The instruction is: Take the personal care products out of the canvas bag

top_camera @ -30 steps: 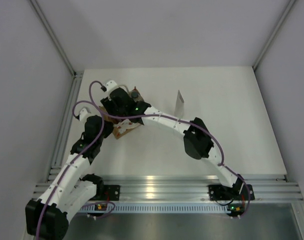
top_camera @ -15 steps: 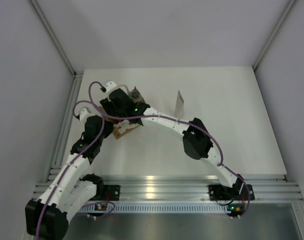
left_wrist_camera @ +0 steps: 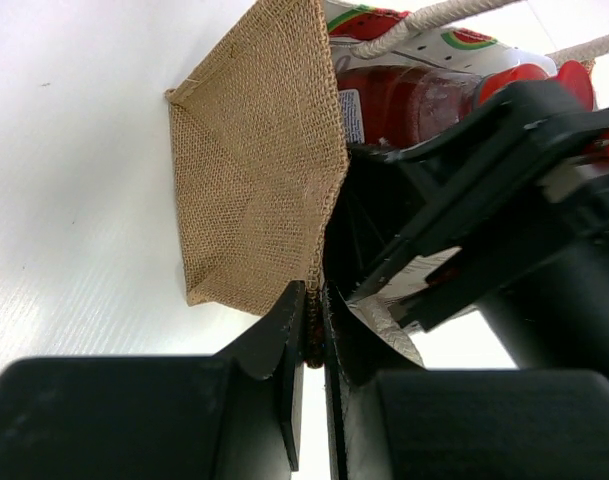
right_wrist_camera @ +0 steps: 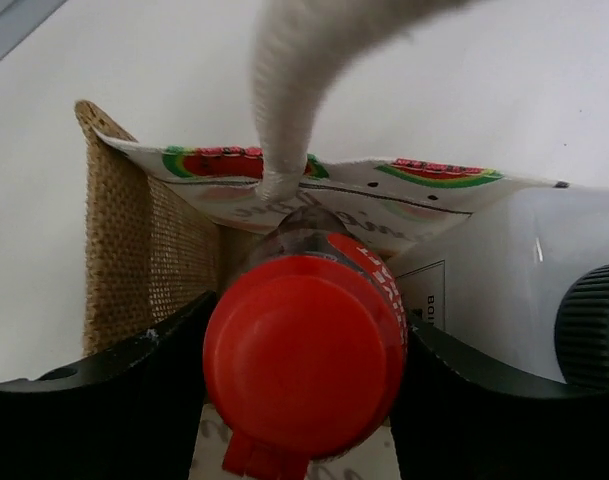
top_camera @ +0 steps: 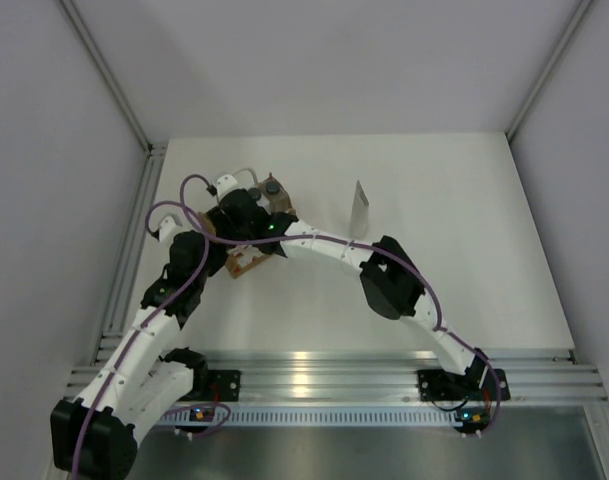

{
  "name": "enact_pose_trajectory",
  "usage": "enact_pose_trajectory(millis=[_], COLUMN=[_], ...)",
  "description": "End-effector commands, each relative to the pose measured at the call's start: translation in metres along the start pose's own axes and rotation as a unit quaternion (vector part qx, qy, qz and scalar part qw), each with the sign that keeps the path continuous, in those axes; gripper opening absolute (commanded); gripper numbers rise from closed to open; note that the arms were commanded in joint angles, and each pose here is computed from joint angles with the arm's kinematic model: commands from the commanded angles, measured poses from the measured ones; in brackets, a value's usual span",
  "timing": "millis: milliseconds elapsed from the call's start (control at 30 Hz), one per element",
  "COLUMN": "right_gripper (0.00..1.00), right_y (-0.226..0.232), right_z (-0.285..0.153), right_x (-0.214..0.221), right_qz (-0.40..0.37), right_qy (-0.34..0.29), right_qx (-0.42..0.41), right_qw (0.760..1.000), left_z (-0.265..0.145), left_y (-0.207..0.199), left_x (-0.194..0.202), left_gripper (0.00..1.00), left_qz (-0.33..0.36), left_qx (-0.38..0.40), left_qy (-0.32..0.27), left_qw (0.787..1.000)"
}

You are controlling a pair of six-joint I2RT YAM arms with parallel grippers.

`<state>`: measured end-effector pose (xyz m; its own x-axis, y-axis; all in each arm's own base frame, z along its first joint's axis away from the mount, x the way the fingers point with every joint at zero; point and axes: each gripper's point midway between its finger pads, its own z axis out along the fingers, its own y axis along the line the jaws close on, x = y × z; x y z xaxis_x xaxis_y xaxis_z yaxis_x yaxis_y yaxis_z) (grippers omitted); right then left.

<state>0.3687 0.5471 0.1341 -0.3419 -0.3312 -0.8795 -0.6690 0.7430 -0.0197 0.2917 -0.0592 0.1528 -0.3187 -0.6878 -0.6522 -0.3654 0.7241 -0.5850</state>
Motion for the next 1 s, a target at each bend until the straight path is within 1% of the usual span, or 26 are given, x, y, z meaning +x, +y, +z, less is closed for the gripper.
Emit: enact_pose_trajectory(millis=[0,33,67,133,167,267,400,500,533,600,633,667,700,733,767,800,833,867,967], right_gripper=[0.6,0.59,0.55,0.52,0.48,0.45,0.45,0.37,0.35,0.33,0.31,0.22,0.2,0.15,0.05,0.02,0.0,0.0,0.0], right_y=[-0.008,-0.008,-0.007,-0.007,-0.006,-0.005,-0.007,-0.008,-0.008,-0.009,-0.009,-0.009,-0.009,-0.01,-0.01,-0.011,-0.011,-0.011,-0.011], right_z=[0.007,0.007,0.007,0.007,0.006,0.004,0.003,0.007,0.009,0.012,0.013,0.013,0.013,0.012,0.008,0.005,0.005,-0.003,-0.014], right_x=[0.014,0.012,0.011,0.008,0.005,-0.004,-0.014,-0.014,-0.019,-0.015,-0.014,-0.014,-0.019,-0.021,-0.026,-0.031,-0.025,-0.036,-0.052], right_qz=[0.005,0.006,0.007,0.01,0.01,0.014,0.017,0.022,0.027,0.029,0.03,0.031,0.035,0.037,0.041,0.045,0.043,0.047,0.051], right_qy=[0.009,0.007,0.005,-0.001,-0.004,-0.017,-0.037,-0.049,-0.063,-0.068,-0.07,-0.076,-0.086,-0.092,-0.102,-0.111,-0.109,-0.122,-0.143], right_qx=[0.022,0.022,0.021,0.019,0.015,0.012,0.018,0.02,0.019,0.022,0.022,0.024,0.024,0.024,0.023,0.022,0.021,0.018,0.01], right_qw=[1.0,1.0,1.0,1.0,1.0,1.0,0.999,0.998,0.997,0.997,0.997,0.996,0.995,0.995,0.994,0.993,0.993,0.991,0.988], left_z=[-0.006,-0.006,-0.006,-0.006,-0.007,-0.007,-0.007,-0.007,-0.007,-0.008,-0.008,-0.008,-0.008,-0.008,-0.008,-0.008,-0.008,-0.008,-0.008], left_y=[-0.014,-0.014,-0.014,-0.014,-0.014,-0.014,-0.013,-0.012,-0.012,-0.012,-0.013,-0.013,-0.012,-0.012,-0.012,-0.012,-0.011,-0.01,-0.01], left_x=[-0.015,-0.015,-0.015,-0.015,-0.016,-0.016,-0.016,-0.015,-0.015,-0.015,-0.015,-0.015,-0.016,-0.016,-0.016,-0.017,-0.016,-0.016,-0.016], left_gripper=[0.0,0.0,0.0,0.0,0.0,0.0,0.0,0.0,0.0,0.0,0.0,0.0,0.0,0.0,0.0,0.0,0.0,0.0,0.0], left_qz=[0.001,0.001,0.002,0.002,0.002,0.003,0.004,0.005,0.005,0.004,0.004,0.005,0.005,0.006,0.006,0.006,0.006,0.006,0.005], left_qx=[0.018,0.018,0.017,0.019,0.019,0.019,0.018,0.017,0.017,0.018,0.02,0.019,0.019,0.018,0.018,0.018,0.015,0.015,0.013], left_qy=[-0.016,-0.016,-0.016,-0.017,-0.019,-0.02,-0.02,-0.019,-0.019,-0.019,-0.019,-0.019,-0.019,-0.02,-0.02,-0.022,-0.022,-0.022,-0.022], left_qw=[1.0,1.0,1.0,1.0,1.0,1.0,1.0,1.0,1.0,1.0,1.0,1.0,1.0,1.0,1.0,1.0,1.0,1.0,1.0])
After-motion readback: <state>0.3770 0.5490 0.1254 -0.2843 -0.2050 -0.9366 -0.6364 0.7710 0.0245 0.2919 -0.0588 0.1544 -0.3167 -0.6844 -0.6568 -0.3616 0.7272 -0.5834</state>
